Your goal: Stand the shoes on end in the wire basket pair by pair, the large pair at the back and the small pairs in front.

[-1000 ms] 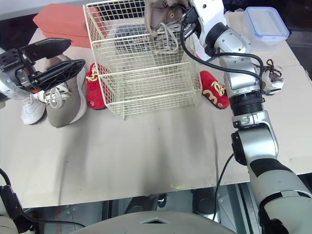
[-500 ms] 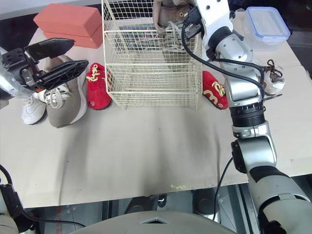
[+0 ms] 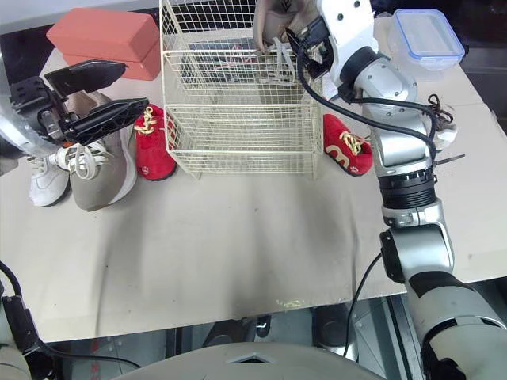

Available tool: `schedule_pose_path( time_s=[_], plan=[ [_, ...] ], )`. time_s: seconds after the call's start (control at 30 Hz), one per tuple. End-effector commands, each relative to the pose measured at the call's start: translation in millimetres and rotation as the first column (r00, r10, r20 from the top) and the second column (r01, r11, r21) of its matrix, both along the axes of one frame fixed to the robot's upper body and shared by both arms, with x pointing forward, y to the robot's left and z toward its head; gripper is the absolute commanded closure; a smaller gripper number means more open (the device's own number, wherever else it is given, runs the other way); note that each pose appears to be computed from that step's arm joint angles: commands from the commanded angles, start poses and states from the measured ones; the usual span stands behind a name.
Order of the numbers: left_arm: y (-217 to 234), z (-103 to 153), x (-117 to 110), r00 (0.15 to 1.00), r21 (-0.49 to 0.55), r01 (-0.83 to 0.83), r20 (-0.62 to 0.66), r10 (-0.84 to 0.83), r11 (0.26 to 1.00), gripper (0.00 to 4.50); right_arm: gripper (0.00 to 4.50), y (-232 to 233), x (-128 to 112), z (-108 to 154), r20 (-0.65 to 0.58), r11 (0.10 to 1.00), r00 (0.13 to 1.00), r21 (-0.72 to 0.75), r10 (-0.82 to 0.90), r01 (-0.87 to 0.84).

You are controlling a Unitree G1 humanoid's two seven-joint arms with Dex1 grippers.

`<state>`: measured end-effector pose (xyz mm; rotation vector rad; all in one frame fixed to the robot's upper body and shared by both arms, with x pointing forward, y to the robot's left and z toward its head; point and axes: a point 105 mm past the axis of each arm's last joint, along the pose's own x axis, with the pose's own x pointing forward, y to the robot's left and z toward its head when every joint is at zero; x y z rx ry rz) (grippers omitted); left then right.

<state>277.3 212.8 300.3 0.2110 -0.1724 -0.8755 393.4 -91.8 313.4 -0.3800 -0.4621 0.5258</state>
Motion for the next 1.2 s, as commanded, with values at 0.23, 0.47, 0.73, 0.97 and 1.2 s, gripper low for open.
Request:
schedule_pose_path(
  time_s=[0.23, 0.47, 0.73, 0.97, 1.2],
  plan=[
    [53.2, 1.0, 12.7, 0.973, -0.093, -0.215, 0.066, 0.221, 0.972, 0.0, 0.06, 0.6, -72.7, 15.3, -0.068, 0.903, 0.901, 0.011, 0.429, -0.429],
    [151.7, -31.6, 25.0, 0.823, -0.123, -0.564, -0.011, 0.567, 0.816, 0.0, 0.06, 30.9, -122.5, -7.6, -0.168, 0.723, 0.715, -0.015, 0.679, -0.691],
    [191.9, -73.1, 35.4, 0.707, -0.128, -0.707, -0.17, 0.687, 0.696, 0.0, 0.06, 47.2, -126.3, -20.5, -0.186, 0.713, 0.721, -0.121, 0.667, -0.691],
    [204.7, -104.6, 43.9, 0.653, -0.132, -0.748, -0.321, 0.686, 0.651, 0.0, 0.06, 53.3, -129.5, -17.1, -0.169, 0.722, 0.755, -0.224, 0.633, -0.655],
    [212.9, -106.9, 51.1, 0.62, -0.155, -0.776, -0.364, 0.695, 0.612, 0.0, 0.06, 58.8, -128.1, -10.2, -0.178, 0.74, 0.792, -0.284, 0.584, -0.61]
  ],
)
